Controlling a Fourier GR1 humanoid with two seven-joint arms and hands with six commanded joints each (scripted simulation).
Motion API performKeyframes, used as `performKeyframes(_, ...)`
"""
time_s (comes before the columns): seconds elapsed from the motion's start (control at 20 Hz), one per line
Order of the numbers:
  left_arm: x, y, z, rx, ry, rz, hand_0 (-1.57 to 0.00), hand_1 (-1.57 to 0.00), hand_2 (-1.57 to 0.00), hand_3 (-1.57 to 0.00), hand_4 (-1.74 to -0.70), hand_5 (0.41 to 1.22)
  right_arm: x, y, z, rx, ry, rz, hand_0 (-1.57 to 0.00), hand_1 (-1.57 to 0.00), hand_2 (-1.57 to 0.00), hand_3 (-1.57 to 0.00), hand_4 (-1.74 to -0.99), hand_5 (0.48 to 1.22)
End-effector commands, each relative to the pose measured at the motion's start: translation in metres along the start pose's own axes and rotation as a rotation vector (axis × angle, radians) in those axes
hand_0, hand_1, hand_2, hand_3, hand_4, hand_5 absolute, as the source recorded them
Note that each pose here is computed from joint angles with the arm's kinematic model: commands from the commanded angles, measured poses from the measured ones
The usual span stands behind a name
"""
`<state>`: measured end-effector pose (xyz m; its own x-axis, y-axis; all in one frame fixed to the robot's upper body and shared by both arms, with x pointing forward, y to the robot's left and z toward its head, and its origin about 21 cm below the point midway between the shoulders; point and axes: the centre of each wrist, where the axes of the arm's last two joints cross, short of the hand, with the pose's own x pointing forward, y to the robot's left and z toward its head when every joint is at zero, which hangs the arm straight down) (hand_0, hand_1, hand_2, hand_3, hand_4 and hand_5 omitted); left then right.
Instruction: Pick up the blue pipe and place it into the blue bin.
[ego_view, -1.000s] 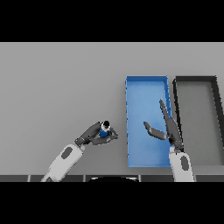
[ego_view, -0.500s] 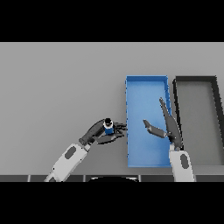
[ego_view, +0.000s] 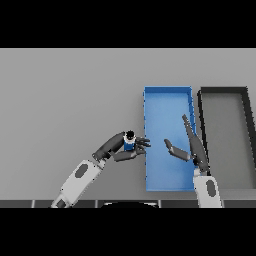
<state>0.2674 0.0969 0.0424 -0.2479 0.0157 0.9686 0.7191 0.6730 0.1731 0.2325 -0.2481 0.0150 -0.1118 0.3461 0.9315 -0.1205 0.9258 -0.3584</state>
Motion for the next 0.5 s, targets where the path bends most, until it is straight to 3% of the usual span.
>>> performKeyframes(0.0, 0.0, -0.001, 0.003, -0.003, -0.006, 0.005, -1.57, -1.57, -1.57, -1.57, -1.47, 1.22, 0.0, 0.004, 0.008, -0.028, 0.004, -0.002, 0.0, 0.0, 0.0, 0.0, -1.124, 0.578)
performKeyframes(0.2, -0.001, 0.0, 0.004, 0.003, 0.008, 0.001, -1.57, -1.57, -1.57, -1.57, -1.47, 1.22, 0.003, 0.024, 0.046, -0.182, 0.047, -0.005, 0.0, 0.0, 0.0, 0.0, -1.133, 0.578)
performKeyframes(0.3, -0.001, -0.002, 0.005, -0.009, 0.002, 0.002, -1.57, -1.57, -1.57, -1.57, -1.47, 1.22, 0.01, 0.026, 0.052, -0.233, 0.072, -0.011, 0.0, 0.0, 0.0, 0.0, -1.185, 0.578)
performKeyframes(0.45, 0.003, -0.001, 0.002, -0.005, -0.001, -0.011, -1.57, -1.57, -1.57, -1.57, -1.47, 1.221, 0.013, 0.026, 0.053, -0.247, 0.028, -0.05, 0.0, -0.02, -0.02, 0.0, -1.178, 0.569)
